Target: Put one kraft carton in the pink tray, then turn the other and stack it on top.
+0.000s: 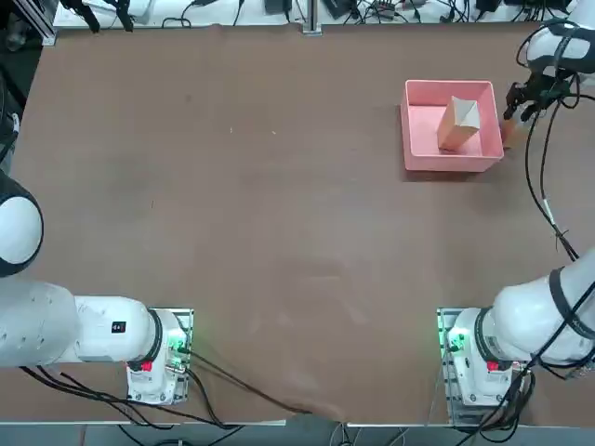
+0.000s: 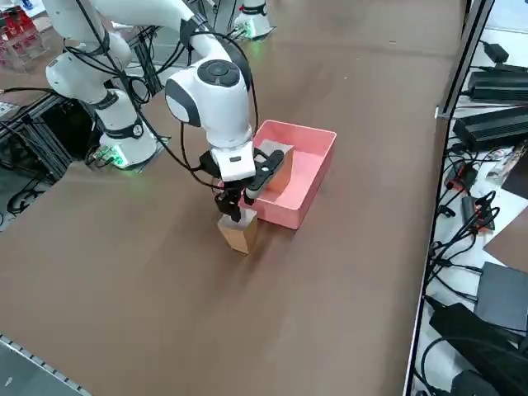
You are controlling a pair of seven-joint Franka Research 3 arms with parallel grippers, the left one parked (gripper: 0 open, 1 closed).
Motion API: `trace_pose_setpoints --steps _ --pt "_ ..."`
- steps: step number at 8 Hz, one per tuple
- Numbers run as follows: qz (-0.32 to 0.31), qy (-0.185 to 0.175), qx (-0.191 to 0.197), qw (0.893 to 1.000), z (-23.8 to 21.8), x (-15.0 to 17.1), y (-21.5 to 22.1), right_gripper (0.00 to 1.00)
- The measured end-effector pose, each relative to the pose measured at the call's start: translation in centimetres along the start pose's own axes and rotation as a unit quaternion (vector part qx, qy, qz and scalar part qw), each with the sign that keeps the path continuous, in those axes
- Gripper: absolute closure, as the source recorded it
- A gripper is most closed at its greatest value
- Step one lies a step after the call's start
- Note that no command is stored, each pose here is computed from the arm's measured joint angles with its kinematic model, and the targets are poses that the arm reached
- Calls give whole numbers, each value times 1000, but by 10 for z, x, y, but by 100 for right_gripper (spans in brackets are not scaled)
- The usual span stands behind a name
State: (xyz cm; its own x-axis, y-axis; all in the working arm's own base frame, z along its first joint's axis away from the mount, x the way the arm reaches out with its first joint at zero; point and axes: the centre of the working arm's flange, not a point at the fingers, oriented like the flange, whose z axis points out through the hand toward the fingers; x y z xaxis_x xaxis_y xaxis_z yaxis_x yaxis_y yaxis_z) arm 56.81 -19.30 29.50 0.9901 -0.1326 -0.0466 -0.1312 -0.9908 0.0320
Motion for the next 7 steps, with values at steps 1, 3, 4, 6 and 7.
trace_pose_setpoints --steps 1,3,4,6,7 --pt "0 -2 0 1000 4 0 0 47" --pt "-1 -2 -1 1000 12 1 0 59" --pt "-1 -3 -2 1000 15 2 0 69" --pt "-3 -3 -2 1000 18 2 -1 92" --pt "-10 -1 -2 1000 16 3 -2 98"
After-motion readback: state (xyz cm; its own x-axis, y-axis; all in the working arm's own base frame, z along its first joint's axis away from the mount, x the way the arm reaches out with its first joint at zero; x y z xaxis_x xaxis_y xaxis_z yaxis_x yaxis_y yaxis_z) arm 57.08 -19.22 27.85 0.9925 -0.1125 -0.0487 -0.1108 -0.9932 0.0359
